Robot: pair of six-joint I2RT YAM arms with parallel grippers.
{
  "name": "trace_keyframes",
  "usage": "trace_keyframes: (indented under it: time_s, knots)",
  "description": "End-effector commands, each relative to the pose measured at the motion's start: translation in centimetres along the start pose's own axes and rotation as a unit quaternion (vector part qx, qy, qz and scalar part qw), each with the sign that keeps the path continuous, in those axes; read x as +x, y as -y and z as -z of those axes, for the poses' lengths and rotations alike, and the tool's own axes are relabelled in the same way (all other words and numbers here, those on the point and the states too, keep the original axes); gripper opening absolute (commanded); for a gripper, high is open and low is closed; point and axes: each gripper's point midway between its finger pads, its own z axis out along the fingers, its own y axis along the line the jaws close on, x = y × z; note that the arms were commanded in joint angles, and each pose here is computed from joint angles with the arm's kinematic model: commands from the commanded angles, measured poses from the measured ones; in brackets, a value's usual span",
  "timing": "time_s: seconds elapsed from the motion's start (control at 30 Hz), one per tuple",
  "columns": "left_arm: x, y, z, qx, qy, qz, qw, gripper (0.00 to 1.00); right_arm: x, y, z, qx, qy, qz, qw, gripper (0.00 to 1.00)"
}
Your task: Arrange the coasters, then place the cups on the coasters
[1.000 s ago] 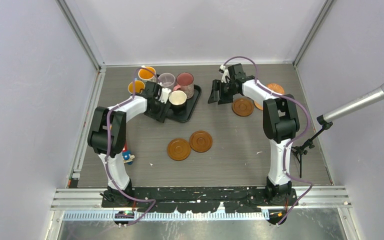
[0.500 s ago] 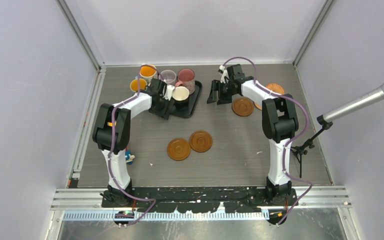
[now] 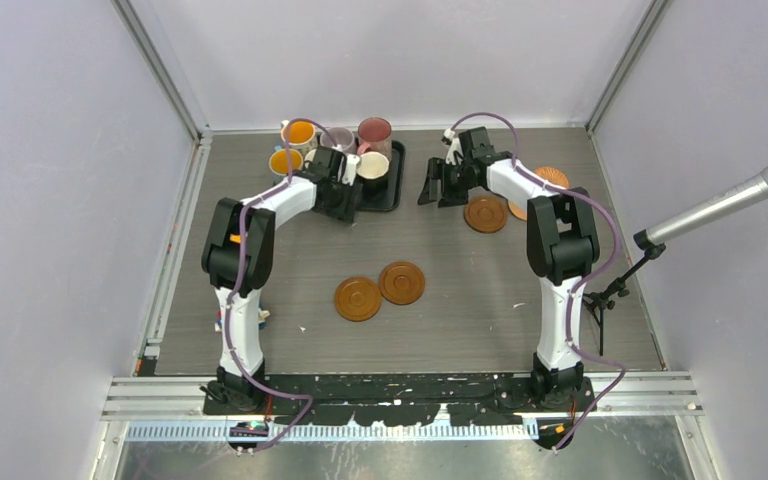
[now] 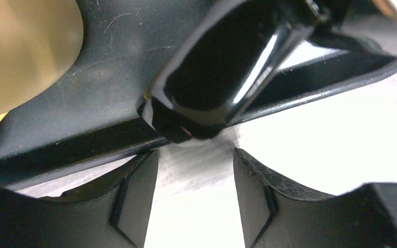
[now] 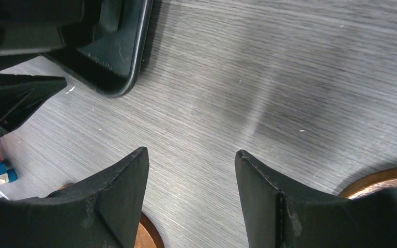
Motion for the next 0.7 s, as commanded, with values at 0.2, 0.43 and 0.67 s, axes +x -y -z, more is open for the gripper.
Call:
trace_keyframes:
  time_s: [0.2,0.43,0.67]
  knots:
    - [-7.6,-0.9,-2.4,-0.010,0.106,-0.007,0.994,0.58,-1.9,-0.2,2.4,-0.001,0.030,0.027,0.999,0.67]
    - [-8.2,-0.5,-0.8,0.010,0.117,-0.051,0.992,0.63,-2.3,-0.7,3.7,-0.003,0.035,0.052,0.998,0.67]
    - [-6.2,2.8,6.2,0.093,0.120,-0.126,0.980,0.88,-2.1,-0.7,7.1,0.026,0.026,0.117,0.992,0.70]
